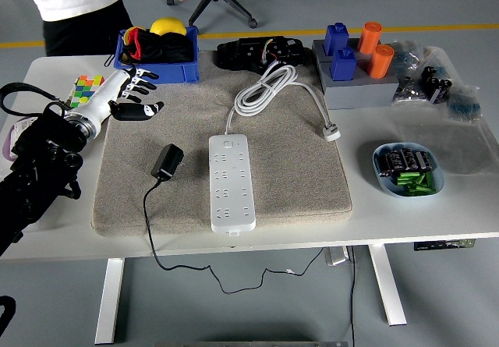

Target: Pull the plug out,throw it away,press the button

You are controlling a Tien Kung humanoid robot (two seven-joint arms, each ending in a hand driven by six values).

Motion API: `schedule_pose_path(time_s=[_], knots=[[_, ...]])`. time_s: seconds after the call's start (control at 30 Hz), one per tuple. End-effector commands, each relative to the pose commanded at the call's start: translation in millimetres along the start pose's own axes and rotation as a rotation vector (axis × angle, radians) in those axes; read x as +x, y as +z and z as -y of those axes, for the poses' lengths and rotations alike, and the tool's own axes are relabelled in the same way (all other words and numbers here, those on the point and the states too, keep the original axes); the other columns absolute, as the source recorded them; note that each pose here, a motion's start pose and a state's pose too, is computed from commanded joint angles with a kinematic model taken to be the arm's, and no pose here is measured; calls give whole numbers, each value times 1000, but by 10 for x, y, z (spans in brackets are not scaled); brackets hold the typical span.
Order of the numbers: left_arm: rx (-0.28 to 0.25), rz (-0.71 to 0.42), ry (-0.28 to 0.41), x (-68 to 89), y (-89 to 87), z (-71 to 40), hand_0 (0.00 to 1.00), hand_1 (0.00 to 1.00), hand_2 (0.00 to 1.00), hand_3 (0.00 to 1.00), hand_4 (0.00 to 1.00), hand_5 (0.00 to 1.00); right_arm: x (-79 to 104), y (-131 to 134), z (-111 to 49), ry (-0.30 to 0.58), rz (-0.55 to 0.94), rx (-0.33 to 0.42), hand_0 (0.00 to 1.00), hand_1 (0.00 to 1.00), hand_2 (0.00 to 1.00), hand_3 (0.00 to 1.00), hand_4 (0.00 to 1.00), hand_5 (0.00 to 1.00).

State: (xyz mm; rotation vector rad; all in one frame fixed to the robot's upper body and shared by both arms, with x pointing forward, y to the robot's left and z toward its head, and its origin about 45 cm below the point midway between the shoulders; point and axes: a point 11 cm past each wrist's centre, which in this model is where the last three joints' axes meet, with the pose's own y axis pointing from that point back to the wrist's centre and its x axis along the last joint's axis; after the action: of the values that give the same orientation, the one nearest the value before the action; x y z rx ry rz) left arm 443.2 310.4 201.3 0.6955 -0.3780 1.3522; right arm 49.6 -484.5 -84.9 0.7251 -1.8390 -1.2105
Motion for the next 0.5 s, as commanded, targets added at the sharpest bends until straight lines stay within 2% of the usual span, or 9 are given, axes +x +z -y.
schedule_pose_path(time_s=[0.1,0.13,0.3,0.33,0.5], knots=[[34,-19,28,95,-175,-68,868,910,832,820,795,446,6,8,1,1,-1,-3,755,668,655,621,660,506],[40,-23,38,124,-212,-85,874,916,836,835,798,486,8,10,1,1,0,-4,756,669,654,621,659,506],[62,-54,91,294,-390,-203,874,916,836,835,798,486,8,19,2,0,0,-6,756,669,654,621,659,506],[65,-56,98,318,-416,-224,862,866,793,829,786,433,8,17,1,-1,0,-5,756,668,654,621,659,506],[79,-68,133,415,-528,-316,862,866,793,829,786,433,1,7,1,-2,0,-1,756,668,654,621,659,506]])
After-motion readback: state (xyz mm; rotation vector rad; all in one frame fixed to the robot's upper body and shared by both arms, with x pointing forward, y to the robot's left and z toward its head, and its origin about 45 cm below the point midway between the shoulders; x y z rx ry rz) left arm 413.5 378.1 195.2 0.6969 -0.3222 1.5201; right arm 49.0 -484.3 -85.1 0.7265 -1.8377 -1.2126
